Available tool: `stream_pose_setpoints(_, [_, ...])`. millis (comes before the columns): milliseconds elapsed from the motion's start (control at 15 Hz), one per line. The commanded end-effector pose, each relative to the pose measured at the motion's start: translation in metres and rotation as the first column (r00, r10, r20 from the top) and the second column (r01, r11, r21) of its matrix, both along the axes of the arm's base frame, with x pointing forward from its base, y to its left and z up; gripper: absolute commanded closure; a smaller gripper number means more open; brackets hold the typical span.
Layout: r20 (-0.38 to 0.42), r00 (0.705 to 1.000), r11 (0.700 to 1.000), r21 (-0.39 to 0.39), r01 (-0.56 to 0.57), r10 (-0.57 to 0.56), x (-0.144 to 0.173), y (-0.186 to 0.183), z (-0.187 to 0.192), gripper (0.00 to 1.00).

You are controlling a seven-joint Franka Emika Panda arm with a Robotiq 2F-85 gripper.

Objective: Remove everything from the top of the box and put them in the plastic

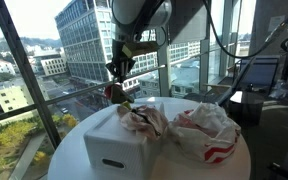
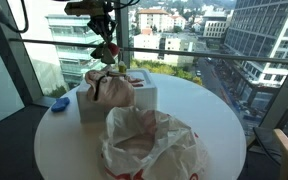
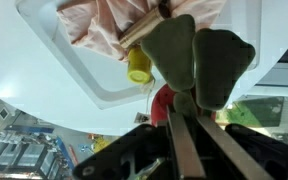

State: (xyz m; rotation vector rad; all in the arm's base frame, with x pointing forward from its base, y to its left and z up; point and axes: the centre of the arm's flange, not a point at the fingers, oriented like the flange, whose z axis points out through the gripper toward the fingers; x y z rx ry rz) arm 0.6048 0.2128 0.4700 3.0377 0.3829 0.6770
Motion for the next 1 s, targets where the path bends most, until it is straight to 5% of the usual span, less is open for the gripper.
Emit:
stream_pose_setpoints(0, [0.046,0.994,0.995,0.009,0.098,-0.098,-0.038,-0.037,0.073,0.93])
stream_pose_setpoints(200, [0.052,0.974,0.976,0.006,0.219,-0.219,-0.066,-0.090,0.115,0.93])
stream_pose_setpoints(467, [-0.036,0.928,0.929,-0.022,0.370,-0.370,-0.109,-0.168,0.113,0.93])
stream_pose_setpoints(933, [-0.284,0.842,0.888,-0.132,0.440,-0.459,-0.166,-0.224,0.006,0.93])
